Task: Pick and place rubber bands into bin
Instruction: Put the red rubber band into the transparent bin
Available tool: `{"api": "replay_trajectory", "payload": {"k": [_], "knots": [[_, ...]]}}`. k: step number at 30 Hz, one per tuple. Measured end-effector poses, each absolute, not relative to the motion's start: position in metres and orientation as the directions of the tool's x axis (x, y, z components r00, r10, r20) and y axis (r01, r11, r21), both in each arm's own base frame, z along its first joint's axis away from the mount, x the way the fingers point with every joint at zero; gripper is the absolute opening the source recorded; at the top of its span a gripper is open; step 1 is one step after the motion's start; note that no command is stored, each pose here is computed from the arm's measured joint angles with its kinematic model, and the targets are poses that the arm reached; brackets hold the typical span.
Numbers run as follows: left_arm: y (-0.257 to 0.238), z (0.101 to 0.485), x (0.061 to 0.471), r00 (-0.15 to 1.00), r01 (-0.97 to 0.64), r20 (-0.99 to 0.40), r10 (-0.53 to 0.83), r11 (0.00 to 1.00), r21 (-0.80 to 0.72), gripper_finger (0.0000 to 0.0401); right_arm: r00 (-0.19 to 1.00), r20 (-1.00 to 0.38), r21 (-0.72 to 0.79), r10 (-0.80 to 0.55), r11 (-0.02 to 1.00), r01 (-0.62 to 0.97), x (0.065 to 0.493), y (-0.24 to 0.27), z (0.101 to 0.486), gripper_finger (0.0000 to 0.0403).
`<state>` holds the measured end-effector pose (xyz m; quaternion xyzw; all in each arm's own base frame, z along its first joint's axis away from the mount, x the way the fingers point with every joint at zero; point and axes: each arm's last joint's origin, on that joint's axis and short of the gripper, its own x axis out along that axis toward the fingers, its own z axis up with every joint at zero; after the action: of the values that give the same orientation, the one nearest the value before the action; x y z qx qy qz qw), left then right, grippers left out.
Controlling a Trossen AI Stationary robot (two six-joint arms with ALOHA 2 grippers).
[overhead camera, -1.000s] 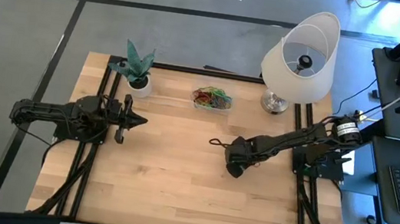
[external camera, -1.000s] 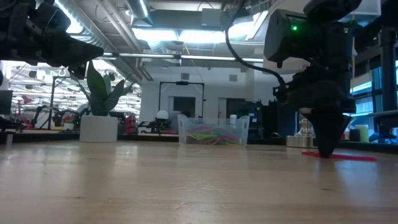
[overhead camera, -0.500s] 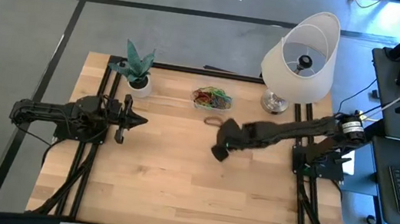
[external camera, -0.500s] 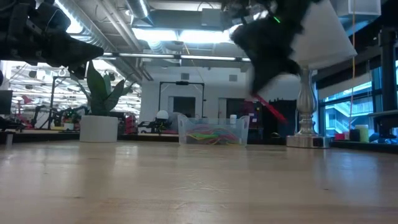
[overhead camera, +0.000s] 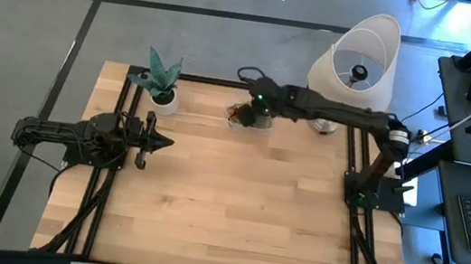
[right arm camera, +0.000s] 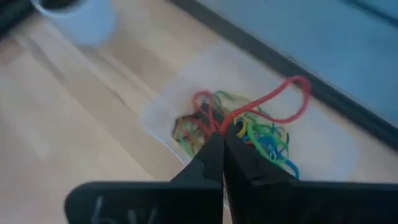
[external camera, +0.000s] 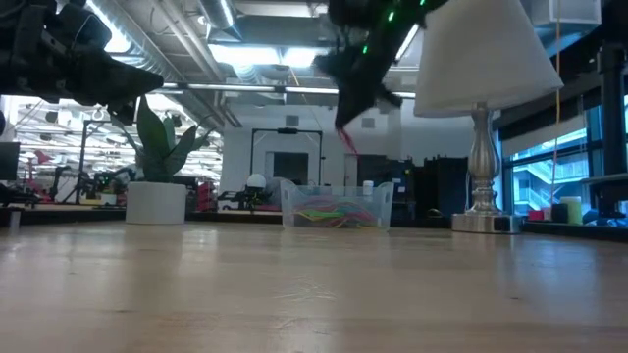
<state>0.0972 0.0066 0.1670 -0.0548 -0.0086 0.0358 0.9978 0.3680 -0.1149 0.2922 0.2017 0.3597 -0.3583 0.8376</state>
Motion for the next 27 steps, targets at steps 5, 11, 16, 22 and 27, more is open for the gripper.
{"api": "replay_trajectory", "payload": {"k": [5,11,16,22,27], "knots": [[0.007,0.167,0.097,0.997,-0.071,0.013,0.073,0.991,-0.11,0.0006,0.385,-0.831,0.042,-0.401,0.646,0.762,0.377,-0.133,0.25,0.0002],[0.007,0.167,0.097,0.997,-0.07,0.013,0.072,0.991,-0.11,0.0006,0.255,-0.899,-0.025,-0.357,0.622,0.783,0.384,-0.137,0.209,0.0026],[0.007,0.167,0.097,0.997,-0.07,0.013,0.072,0.991,-0.11,0.0006,0.198,-0.92,-0.041,-0.339,0.585,0.81,0.38,-0.136,0.202,0.006],[0.007,0.167,0.097,0.997,-0.07,0.013,0.072,0.991,-0.11,0.0005,0.23,-0.908,-0.02,-0.349,0.585,0.811,0.375,-0.134,0.22,0.0105],[0.007,0.167,0.097,0.997,-0.07,0.013,0.072,0.991,-0.11,0.0006,0.253,-0.891,-0.017,-0.378,0.583,0.812,0.368,-0.132,0.237,0.0139]]}}
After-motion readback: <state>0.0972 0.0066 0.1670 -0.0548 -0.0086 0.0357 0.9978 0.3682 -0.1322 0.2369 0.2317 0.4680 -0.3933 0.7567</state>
